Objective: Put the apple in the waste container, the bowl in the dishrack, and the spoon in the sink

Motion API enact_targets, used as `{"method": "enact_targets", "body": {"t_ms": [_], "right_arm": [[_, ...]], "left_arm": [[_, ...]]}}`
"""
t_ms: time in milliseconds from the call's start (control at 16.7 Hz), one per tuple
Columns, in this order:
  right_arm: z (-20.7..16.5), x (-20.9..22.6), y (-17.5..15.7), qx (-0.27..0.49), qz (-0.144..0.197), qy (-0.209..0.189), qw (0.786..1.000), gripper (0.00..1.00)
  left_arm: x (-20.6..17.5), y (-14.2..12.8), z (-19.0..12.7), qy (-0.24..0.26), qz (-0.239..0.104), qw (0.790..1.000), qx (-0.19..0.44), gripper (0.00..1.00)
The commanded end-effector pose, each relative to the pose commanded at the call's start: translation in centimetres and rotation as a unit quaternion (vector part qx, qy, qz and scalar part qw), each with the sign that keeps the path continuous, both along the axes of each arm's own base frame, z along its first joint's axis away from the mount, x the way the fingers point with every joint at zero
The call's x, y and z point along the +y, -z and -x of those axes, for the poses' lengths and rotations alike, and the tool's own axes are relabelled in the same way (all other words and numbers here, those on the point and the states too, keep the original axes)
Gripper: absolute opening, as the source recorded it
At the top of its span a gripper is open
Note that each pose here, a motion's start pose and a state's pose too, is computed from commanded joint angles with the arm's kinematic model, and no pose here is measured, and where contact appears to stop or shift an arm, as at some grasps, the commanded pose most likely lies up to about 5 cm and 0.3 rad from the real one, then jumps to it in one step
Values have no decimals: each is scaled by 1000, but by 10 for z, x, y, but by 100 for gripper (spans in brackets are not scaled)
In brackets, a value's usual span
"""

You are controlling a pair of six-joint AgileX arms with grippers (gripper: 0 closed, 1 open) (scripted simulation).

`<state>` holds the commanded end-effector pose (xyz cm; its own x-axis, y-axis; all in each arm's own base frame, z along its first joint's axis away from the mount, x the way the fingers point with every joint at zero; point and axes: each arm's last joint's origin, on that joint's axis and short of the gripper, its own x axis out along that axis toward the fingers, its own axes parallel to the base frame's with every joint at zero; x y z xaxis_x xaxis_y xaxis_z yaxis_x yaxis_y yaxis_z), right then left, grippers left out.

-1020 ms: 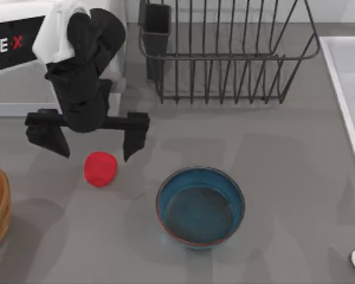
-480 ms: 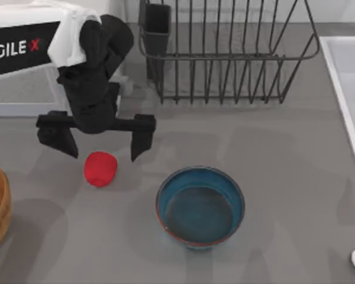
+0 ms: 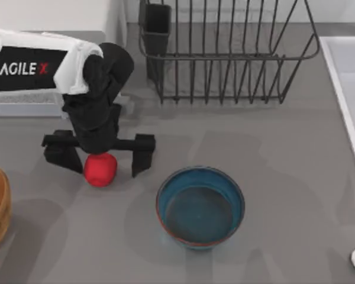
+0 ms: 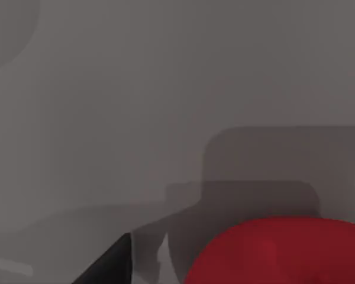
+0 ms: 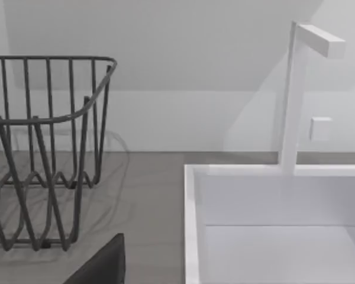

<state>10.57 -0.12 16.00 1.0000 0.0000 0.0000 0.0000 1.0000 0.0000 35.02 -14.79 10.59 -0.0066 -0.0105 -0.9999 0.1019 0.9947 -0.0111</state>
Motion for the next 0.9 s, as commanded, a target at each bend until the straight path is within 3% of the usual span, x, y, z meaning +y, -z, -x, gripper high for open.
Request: {"method": "enact_targets", "body": {"t_ms": [300,900], "right_arm": [[0,0,0,0,0,0,1000,100],[0,0,0,0,0,0,1000,100]], "left_arm": [[1,0,2,-2,0,1000,-1,100],[1,0,2,-2,0,1000,-1,25]]}}
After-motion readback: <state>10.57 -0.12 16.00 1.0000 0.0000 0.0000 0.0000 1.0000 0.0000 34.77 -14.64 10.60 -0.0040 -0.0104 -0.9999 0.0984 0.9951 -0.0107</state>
